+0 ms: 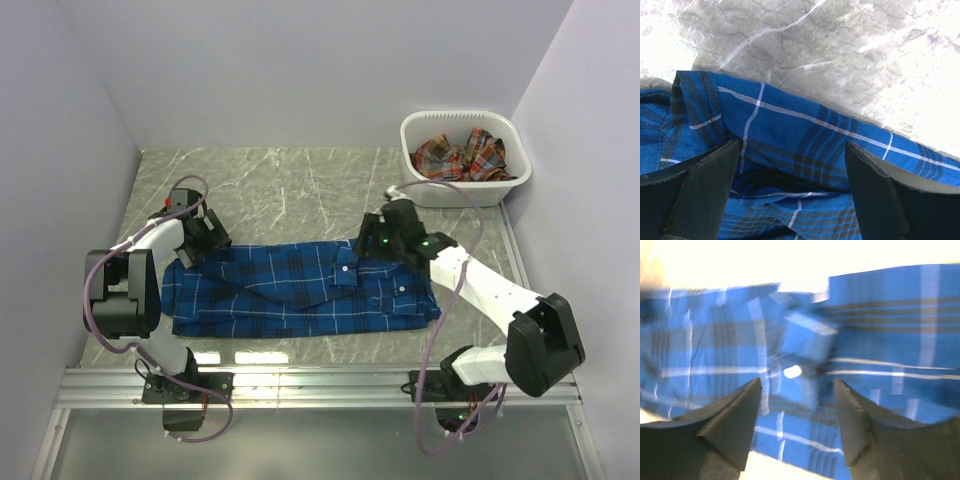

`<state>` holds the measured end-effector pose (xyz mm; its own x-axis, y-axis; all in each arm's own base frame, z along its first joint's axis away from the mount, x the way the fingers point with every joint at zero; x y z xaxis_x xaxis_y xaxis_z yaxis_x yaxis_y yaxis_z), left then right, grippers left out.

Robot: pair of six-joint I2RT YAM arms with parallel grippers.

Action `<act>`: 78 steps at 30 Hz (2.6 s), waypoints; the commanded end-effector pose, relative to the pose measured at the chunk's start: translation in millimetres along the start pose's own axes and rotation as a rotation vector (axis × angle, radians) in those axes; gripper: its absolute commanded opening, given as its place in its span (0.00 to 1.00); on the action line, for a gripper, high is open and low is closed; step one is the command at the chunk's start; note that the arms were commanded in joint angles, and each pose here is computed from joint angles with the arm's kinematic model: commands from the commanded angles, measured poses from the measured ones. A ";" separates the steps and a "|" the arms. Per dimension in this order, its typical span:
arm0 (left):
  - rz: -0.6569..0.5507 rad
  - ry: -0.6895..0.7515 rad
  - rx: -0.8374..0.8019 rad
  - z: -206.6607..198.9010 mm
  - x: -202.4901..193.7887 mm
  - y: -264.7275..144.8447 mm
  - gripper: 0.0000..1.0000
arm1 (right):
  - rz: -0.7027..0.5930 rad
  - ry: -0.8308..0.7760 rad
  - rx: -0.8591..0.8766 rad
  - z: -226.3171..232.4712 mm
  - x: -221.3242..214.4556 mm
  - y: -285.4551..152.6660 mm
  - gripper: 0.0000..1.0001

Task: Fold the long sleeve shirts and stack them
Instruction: Fold the shirt

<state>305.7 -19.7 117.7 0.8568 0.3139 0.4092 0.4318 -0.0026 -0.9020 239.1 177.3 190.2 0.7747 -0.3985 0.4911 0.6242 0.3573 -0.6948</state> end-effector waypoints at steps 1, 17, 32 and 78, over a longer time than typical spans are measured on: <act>-0.035 0.014 -0.031 -3.7 2.3 -8.8 0.92 | 0.033 0.160 0.058 -20.0 3.2 11.2 0.72; -0.033 0.016 -0.023 -2.7 1.6 -8.5 0.92 | 0.132 0.260 0.206 -37.6 0.8 73.6 0.65; -0.021 0.015 -0.024 -3.1 1.8 -6.2 0.92 | 0.117 0.196 0.215 -34.7 5.4 60.4 0.22; -0.025 0.032 0.008 0.1 2.4 -6.1 0.93 | 0.023 0.080 -0.567 -93.3 51.3 21.0 0.03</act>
<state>303.9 -18.4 116.6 0.8602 0.3063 0.4077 0.4254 0.0096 -0.9049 272.1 89.2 143.7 0.7779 -0.4771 0.4091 0.4210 -0.0877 -0.9028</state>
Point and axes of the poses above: each gripper's point midway between its finger pads, its own y axis out along the fingers, its own z axis along the line the jaws close on, x = y × z, the point moved 9 cm from there along -y, back along the fingers, and after that the axes turned 15 degrees about y, right-handed, at the moved point
